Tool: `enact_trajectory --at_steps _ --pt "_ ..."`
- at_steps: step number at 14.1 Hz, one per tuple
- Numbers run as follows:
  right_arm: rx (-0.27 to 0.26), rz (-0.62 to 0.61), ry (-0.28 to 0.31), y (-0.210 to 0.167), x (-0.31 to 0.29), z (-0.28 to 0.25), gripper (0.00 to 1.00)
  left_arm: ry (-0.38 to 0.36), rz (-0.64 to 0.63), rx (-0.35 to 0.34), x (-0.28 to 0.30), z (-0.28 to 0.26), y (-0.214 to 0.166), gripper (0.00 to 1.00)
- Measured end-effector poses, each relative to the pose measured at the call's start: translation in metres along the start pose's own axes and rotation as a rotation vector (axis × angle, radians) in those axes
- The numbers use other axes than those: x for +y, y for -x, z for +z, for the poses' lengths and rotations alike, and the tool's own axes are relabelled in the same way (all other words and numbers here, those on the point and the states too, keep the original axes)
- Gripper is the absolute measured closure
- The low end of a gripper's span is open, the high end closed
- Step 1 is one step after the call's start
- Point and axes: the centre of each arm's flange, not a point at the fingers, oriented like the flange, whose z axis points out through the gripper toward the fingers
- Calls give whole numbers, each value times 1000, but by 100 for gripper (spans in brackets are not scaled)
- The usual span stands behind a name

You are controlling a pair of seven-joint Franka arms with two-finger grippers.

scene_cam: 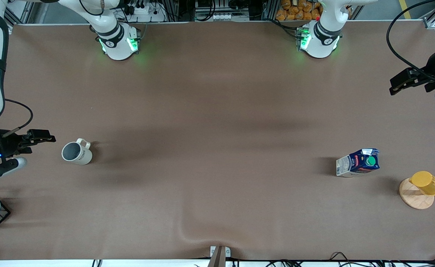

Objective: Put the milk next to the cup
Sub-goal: 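Reach the right gripper to the white mug while the left gripper reaches the carton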

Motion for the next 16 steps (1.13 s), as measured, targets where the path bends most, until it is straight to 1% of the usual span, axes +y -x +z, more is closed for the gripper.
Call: enact_trajectory --at_steps 5,8,10,13,14,16 --pt "-6 5 -4 1 0 1 0 -1 8 -4 4 3 -2 0" --pt "-7 45 -2 -1 -6 -1 0 -4 10 -34 7 20 -12 0" --pt "-8 93 2 -4 -17 -3 0 -4 8 -41 7 35 -24 0" --pt "-8 150 8 -8 -28 -5 0 1 -1 -6 5 65 -55 0" --pt "-8 159 13 -8 -27 -5 0 1 -6 -4 3 78 -65 0" --pt "5 172 39 -9 -19 0 0 1 -11 -16 1 103 -80 0"
